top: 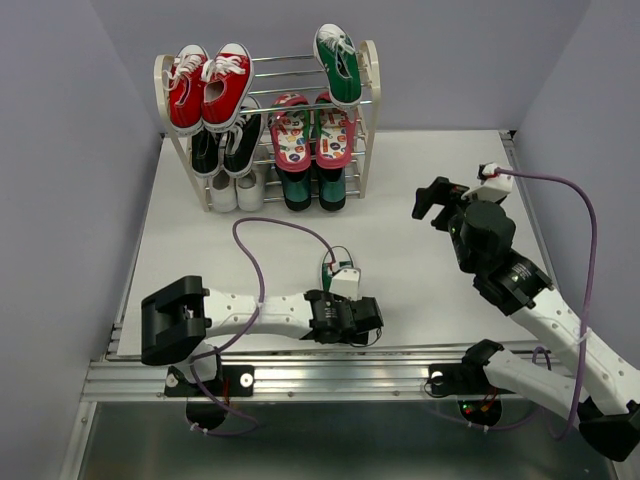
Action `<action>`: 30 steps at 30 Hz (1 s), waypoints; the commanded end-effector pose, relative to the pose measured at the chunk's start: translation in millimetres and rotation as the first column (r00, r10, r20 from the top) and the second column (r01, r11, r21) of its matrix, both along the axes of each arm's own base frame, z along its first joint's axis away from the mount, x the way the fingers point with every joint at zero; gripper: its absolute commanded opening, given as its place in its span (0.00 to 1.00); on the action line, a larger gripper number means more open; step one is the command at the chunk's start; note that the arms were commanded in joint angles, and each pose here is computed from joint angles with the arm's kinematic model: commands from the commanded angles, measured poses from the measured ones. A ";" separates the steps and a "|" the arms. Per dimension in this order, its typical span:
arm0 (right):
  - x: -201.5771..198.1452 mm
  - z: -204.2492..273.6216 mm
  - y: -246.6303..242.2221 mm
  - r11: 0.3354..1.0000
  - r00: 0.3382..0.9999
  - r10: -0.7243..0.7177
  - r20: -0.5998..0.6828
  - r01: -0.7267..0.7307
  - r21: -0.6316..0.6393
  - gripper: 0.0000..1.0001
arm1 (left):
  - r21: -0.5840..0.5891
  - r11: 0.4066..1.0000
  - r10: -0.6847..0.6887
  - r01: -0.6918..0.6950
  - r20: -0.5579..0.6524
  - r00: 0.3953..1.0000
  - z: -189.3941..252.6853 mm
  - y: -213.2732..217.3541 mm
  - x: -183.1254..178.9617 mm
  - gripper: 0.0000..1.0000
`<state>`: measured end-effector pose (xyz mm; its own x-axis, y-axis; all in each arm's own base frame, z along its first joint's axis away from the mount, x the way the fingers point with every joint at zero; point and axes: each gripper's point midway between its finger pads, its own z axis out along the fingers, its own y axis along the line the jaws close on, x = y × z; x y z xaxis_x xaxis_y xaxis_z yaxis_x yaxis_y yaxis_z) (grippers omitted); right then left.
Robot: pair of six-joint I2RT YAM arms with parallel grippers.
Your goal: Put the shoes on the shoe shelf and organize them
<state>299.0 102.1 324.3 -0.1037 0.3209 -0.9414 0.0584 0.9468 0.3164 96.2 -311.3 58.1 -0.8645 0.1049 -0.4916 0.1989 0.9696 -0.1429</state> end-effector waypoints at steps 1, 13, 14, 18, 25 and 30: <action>-2.0 4.7 -9.4 0.999 0.999 -0.035 0.026 0.035 0.003 1.00 | 0.041 0.996 0.079 -0.080 0.027 0.997 10.2 9.1 9.5 0.88; -4.9 -9.6 -12.1 0.999 0.999 -0.040 0.001 0.040 -0.014 1.00 | 0.022 0.995 0.095 -0.095 -0.009 0.995 0.2 9.4 24.4 0.63; -4.5 -9.7 -11.9 0.999 0.999 -0.040 0.001 0.040 -0.014 1.00 | 0.022 0.995 0.094 -0.093 -0.009 0.996 -0.2 9.3 25.3 0.60; -3.5 -14.0 -12.3 0.999 0.999 -0.046 -0.010 0.046 -0.024 1.00 | 0.035 0.996 0.082 -0.081 -0.022 0.996 -6.2 8.4 25.9 0.43; -5.4 -14.8 -18.1 0.997 0.998 -0.070 -0.007 0.070 -0.028 1.00 | 0.055 0.997 0.060 -0.059 -0.006 0.998 -3.8 15.2 27.8 0.00; -7.0 -18.6 -22.3 0.996 0.996 -0.086 -0.010 0.085 -0.038 1.00 | 0.069 0.997 0.027 -0.039 0.159 0.987 34.5 19.3 34.9 0.00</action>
